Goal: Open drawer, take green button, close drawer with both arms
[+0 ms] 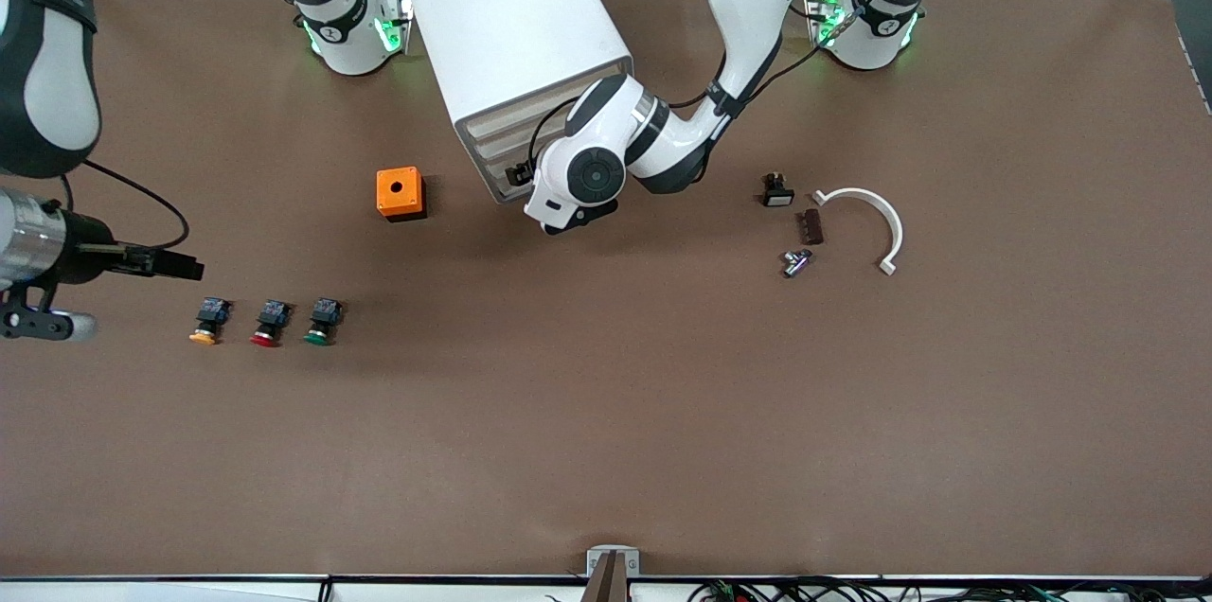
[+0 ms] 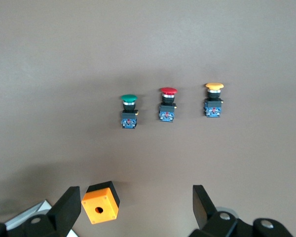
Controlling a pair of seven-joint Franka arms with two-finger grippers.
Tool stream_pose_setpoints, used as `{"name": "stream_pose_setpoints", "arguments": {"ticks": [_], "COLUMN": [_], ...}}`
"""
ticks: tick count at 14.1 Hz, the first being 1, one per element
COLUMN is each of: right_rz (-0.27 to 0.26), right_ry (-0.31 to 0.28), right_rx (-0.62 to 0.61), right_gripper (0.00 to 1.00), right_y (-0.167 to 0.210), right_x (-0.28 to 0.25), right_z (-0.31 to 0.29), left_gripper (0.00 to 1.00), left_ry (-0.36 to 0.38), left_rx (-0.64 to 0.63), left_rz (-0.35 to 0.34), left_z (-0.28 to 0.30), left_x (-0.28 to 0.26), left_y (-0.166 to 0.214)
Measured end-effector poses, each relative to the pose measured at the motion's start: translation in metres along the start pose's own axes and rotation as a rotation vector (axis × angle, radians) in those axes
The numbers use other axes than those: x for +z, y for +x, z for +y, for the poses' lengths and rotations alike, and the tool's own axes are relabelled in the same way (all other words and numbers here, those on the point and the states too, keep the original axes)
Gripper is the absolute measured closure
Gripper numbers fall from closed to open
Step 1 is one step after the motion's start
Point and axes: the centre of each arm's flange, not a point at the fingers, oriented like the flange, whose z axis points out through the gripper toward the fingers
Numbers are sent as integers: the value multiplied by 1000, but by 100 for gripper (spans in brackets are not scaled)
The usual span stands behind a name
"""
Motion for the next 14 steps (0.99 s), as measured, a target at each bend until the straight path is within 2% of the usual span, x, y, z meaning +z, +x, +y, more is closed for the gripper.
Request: {"name": "stream_pose_setpoints", "arguments": {"ticks": [3,7,10,14], "right_rz": [30,67,64,63], "right_ry": [8,-13,-37,-39], "right_rx": [2,-3,-3,-2], "right_gripper": [0,0,0,0], "right_y": [-22,-38,-37,-37], "right_x": [-35,-59,-57,-57], "right_z": [5,6,8,8], "left_gripper": [0,0,0,0], "left_ry": [-64,-101,-70,6], "left_rx": [-30,-74,-107,-141], "left_rz": [25,85,114,235], "left_z": [-6,-27,-52,-93], "left_x": [-52,-110,-143,-181], "left_y": [23,67,98,149]}}
